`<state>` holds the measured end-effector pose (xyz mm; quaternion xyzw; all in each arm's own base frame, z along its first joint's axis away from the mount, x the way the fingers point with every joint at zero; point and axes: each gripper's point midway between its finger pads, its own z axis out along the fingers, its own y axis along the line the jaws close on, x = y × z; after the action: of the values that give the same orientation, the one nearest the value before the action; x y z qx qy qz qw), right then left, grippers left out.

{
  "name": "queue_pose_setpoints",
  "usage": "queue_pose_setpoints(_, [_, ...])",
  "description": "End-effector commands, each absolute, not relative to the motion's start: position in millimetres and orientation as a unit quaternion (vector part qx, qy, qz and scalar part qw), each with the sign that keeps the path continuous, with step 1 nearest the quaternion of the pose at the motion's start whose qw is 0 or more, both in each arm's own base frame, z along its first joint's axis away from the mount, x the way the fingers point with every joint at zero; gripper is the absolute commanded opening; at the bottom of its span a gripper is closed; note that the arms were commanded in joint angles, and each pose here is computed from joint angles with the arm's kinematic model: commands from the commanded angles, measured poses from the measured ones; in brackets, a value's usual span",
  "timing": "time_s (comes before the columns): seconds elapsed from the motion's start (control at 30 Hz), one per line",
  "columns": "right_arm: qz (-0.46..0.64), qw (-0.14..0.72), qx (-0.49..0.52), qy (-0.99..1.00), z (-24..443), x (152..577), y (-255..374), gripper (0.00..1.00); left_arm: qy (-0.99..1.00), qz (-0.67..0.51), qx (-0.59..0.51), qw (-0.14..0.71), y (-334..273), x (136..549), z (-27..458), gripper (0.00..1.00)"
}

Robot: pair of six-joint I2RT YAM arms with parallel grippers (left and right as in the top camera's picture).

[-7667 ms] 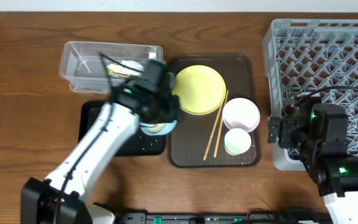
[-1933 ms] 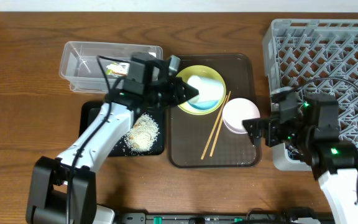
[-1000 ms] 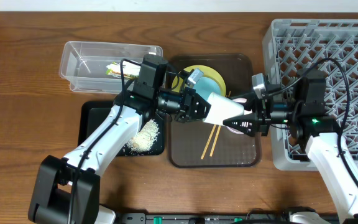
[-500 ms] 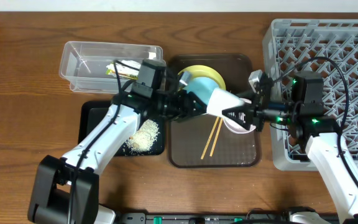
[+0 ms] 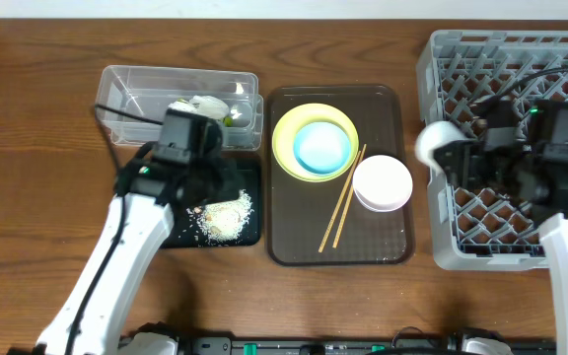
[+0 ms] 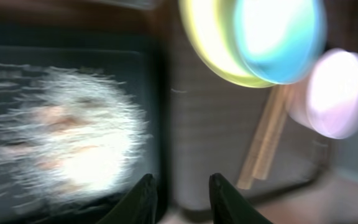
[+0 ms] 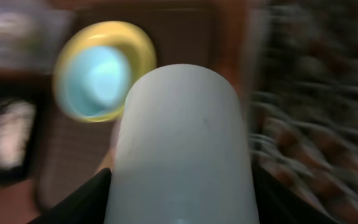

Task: Sort waste into correct bins and load items into the dishwasher rack

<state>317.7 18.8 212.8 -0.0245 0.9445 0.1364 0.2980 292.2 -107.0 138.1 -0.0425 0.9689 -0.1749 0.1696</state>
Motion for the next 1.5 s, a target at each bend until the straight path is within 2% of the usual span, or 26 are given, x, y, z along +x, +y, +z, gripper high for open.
queue_pose_setpoints(0.0, [-0.002, 0.288, 0.074, 0.955, 218, 310, -47, 0.07, 0.970, -0.064, -0.063, 0.226, -61, 300, 151, 0.37])
queue_pose_setpoints(0.13, [-0.068, 0.272, 0.154, 0.948, 218, 296, -92, 0.03, 0.965, -0.068, -0.064, 0.243, -59, 299, 162, 0.41])
queue_pose_setpoints(0.47, [-0.074, 0.159, 0.258, 0.950, 168, 267, -149, 0.04, 0.967, -0.067, -0.065, 0.237, -59, 296, 160, 0.46])
queue_pose_setpoints(0.67, [-0.065, 0.111, 0.265, 0.956, 134, 273, -158, 0.17, 0.967, -0.067, -0.066, 0.236, -59, 296, 159, 0.46])
queue_pose_setpoints(0.87, [-0.039, 0.078, 0.263, 0.961, 107, 280, -154, 0.48, 0.968, -0.066, -0.066, 0.234, -59, 295, 159, 0.47])
queue_pose_setpoints(0.93, [-0.021, 0.075, 0.262, 0.962, 103, 283, -149, 0.65, 0.968, -0.066, -0.066, 0.234, -59, 295, 159, 0.47])
queue_pose_setpoints(1.0, [-0.010, 0.078, 0.261, 0.962, 102, 285, -146, 0.72, 0.968, -0.066, -0.066, 0.233, -59, 295, 159, 0.47])
queue_pose_setpoints(1.13, [-0.011, 0.083, 0.261, 0.962, 104, 287, -146, 0.79, 0.968, -0.066, -0.066, 0.233, -59, 295, 159, 0.47])
queue_pose_setpoints(1.3, [0.026, 0.120, 0.255, 0.959, 123, 300, -134, 0.78, 0.968, -0.066, -0.066, 0.234, -59, 295, 159, 0.47])
queue_pose_setpoints(1.47, [0.126, 0.219, 0.185, 0.950, 172, 333, -90, 0.75, 0.968, -0.066, -0.066, 0.234, -59, 295, 159, 0.48])
